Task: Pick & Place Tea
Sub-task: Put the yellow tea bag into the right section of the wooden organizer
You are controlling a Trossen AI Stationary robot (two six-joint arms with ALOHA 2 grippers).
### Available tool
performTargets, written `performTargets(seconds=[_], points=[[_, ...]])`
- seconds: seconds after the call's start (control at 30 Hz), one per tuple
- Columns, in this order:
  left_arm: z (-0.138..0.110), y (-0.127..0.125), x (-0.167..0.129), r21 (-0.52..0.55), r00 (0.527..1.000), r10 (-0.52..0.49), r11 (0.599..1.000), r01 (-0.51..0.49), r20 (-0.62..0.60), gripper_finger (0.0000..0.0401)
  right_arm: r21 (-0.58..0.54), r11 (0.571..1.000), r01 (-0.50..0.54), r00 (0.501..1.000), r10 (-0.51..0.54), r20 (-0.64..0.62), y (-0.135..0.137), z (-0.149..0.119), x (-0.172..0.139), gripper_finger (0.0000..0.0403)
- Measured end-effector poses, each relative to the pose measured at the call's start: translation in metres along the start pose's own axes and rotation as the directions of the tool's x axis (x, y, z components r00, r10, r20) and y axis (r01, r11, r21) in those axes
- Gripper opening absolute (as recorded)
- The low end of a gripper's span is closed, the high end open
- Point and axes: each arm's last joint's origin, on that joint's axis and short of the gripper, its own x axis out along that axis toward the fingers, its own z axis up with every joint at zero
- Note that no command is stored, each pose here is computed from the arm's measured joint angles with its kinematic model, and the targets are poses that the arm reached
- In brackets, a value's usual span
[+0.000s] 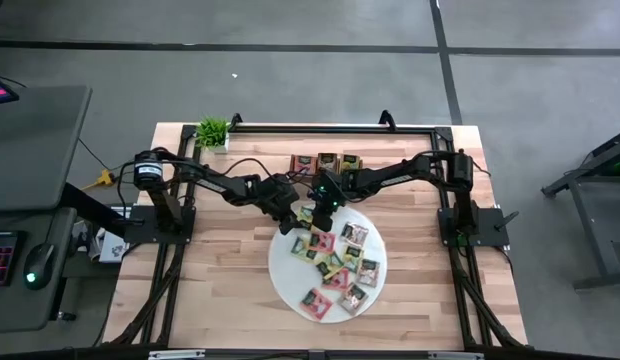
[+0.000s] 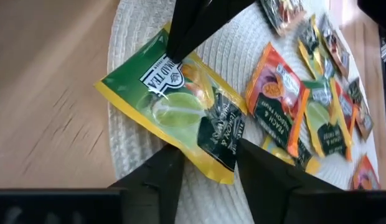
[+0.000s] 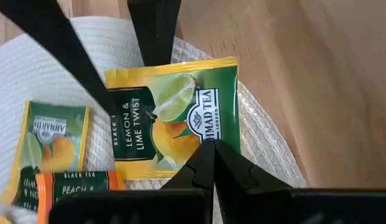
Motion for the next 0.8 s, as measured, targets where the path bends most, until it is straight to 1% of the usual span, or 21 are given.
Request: performTargets(seconds=[0.1,0.2,0.27,0.37,0.47,0.53,0.63,0.8], points=[[-0.001,0.001,0.0,-0.004,1.0,0.013,1.0,-0.013,0.0,0.0095,0.001,1.0,-0.001,1.0,0.001,0.003,0.0,0.0,0.0,0.0],[-0.001,0.001,0.0,-0.006,1.0,0.024,1.0,-0.024,0.0,0.0031,0.001,1.0,-0.001,1.0,0.001,0.003,0.0,0.0,0.0,0.0],[-0.001,0.002,0.0,-0.004,1.0,0.024,1.0,-0.024,0.0,0.001,0.0,1.0,-0.001,1.0,0.001,0.003,0.0,0.0,0.0,0.0],[-0.001,0.001,0.0,0.012,1.0,0.019,1.0,-0.018,-0.003,0.0013,-0.001,1.0,-0.002,1.0,0.002,0.004,0.0,0.0,0.0,0.0],[-0.001,0.001,0.0,0.04,1.0,0.017,0.999,-0.017,-0.003,0.0003,-0.002,1.0,-0.007,1.0,0.007,0.006,0.0,0.001,-0.001,0.0],[0.0,0.002,0.0,0.061,1.0,0.012,0.998,-0.012,0.0,0.0003,-0.003,1.0,-0.011,1.0,0.011,0.011,0.002,0.002,-0.004,0.0],[0.002,0.002,-0.004,0.094,1.0,-0.031,0.995,0.031,-0.003,0.0001,-0.013,1.0,-0.01,1.0,0.01,0.016,0.003,0.004,-0.01,0.0],[0.008,0.008,-0.009,0.128,0.999,-0.052,0.99,0.05,0.012,0.0001,-0.022,1.0,-0.016,0.999,0.017,0.029,0.006,0.008,-0.021,0.0]])
